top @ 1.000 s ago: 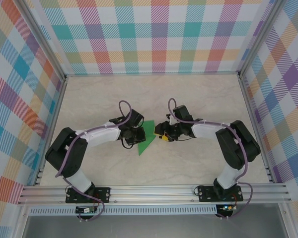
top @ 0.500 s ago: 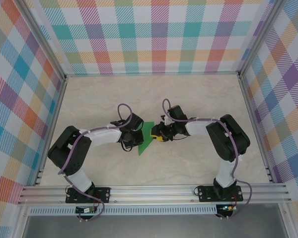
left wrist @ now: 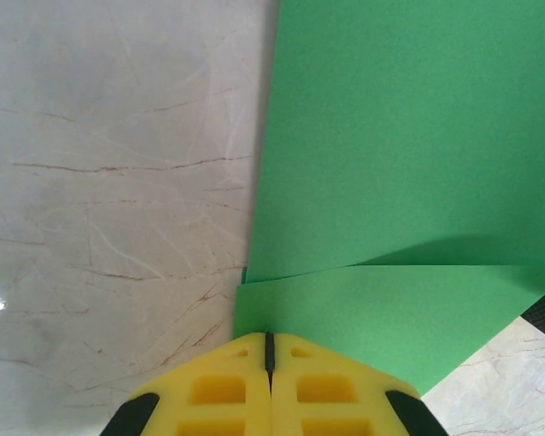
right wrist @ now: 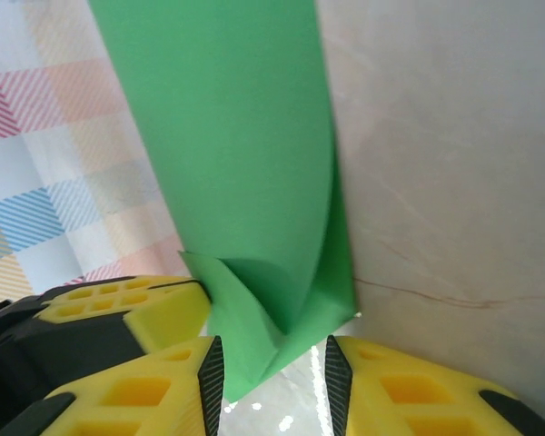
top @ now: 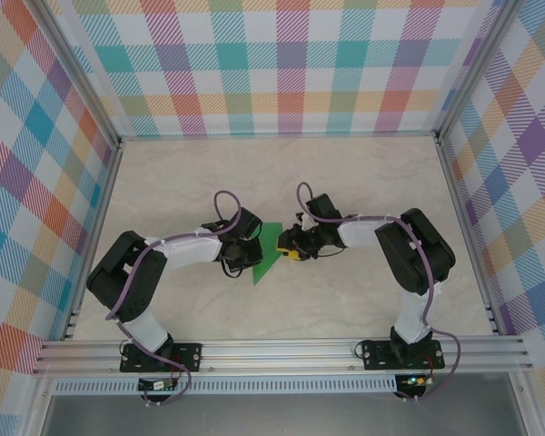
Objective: Fold a paper plane with a square sheet of paper (pick it up from the middle)
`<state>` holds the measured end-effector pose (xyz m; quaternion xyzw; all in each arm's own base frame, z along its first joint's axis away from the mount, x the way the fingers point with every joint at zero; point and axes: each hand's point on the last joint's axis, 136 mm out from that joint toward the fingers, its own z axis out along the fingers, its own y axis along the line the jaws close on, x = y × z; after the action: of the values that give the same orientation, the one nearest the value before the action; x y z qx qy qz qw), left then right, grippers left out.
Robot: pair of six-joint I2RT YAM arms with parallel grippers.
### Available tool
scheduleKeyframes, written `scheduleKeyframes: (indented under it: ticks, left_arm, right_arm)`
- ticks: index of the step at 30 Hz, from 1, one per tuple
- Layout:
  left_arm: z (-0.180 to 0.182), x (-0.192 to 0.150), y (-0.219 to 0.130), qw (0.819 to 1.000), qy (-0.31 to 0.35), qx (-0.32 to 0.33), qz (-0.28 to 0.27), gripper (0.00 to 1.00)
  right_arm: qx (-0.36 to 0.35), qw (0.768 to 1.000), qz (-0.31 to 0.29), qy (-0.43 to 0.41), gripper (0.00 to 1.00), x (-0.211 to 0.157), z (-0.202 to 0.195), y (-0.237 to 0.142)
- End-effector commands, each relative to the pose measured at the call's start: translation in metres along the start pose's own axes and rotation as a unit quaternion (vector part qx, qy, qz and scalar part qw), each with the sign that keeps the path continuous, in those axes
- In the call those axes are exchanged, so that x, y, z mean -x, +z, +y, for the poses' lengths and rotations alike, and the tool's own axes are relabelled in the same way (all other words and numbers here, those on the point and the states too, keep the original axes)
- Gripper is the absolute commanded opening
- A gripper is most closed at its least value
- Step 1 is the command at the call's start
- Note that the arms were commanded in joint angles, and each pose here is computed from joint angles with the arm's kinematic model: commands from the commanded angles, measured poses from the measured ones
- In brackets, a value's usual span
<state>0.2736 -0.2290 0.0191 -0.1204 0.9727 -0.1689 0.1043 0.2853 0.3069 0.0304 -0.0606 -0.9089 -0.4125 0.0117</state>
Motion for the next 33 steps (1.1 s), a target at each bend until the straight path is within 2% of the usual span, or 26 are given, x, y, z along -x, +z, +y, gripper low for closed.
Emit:
scheduleKeyframes:
  ticks: [1, 13, 24, 28, 33]
  left_arm:
    - [0.019, -0.005, 0.005, 0.999, -0.007, 0.031, 0.006, 0.05]
    - [0.017, -0.006, 0.003, 1.000, -0.005, 0.025, 0.008, 0.04]
    - [0.009, 0.001, -0.011, 1.000, 0.005, 0.017, -0.004, 0.05]
    - [0.001, 0.005, -0.022, 1.000, 0.026, 0.008, -0.008, 0.13]
    - [-0.009, 0.017, -0.045, 0.998, 0.057, 0.004, -0.029, 0.25]
  right_arm:
    - [-0.009, 1.000, -0.010, 0.002, 0.37, 0.002, 0.005, -0.005]
    - [0.037, 0.999, 0.026, -0.012, 0.29, -0.001, 0.029, 0.008]
    - [0.025, 0.999, 0.045, 0.000, 0.27, -0.006, 0.024, 0.018]
    - [0.022, 0.999, 0.050, -0.003, 0.21, -0.005, 0.024, 0.020]
    - [0.010, 0.999, 0.030, -0.012, 0.08, -0.003, 0.030, 0.010]
